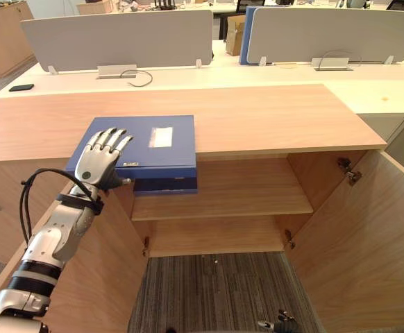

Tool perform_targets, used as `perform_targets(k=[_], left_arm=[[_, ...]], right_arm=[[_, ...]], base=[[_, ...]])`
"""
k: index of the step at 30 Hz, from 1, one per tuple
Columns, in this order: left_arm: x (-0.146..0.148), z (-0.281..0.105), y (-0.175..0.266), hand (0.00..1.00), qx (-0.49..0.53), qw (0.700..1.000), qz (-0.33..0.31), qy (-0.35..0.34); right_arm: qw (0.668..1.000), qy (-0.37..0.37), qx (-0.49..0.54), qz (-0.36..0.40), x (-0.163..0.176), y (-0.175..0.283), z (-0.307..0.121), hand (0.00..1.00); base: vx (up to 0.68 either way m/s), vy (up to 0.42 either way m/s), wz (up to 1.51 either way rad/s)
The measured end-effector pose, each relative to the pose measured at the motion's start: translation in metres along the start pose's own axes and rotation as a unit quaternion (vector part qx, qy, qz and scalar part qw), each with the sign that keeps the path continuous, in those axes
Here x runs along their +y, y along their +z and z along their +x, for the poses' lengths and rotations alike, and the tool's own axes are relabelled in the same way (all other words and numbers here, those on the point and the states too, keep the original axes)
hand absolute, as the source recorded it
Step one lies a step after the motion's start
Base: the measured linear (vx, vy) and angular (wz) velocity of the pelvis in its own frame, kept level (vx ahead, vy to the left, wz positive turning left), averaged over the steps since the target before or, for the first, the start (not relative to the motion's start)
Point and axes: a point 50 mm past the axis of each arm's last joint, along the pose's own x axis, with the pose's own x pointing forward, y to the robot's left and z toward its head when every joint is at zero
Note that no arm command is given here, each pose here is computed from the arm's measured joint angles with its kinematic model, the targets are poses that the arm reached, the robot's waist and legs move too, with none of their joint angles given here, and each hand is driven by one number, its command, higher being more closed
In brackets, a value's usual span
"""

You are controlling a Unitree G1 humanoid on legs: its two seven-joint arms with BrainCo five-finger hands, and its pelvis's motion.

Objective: Walk over to the cabinet, pick up the folder, carry it to the office cabinet, place the folder inside the office cabinet, then close the office cabinet door

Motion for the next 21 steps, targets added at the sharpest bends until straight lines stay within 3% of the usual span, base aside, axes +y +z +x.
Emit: perform_targets(k=[17, 18, 21], left_arm=[[-0.025, -0.004, -0.011, 0.00, 0.018, 0.997, 0.030, -0.072], [-0.025, -0.003, -0.012, 1.00, 0.019, 0.997, 0.035, -0.072], [-0.025, 0.001, -0.014, 1.00, 0.022, 0.996, 0.049, -0.074]], right_arm=[[1.000, 0.000, 0.000, 0.000, 0.000, 0.000, 0.000, 0.00], [1.000, 0.000, 0.000, 0.000, 0.000, 0.000, 0.000, 0.00], [1.000, -0.001, 0.000, 0.000, 0.000, 0.000, 0.000, 0.00]], base=[[-0.01, 0.002, 0.00], [0.00, 0.000, 0.00], [0.00, 0.000, -0.01]])
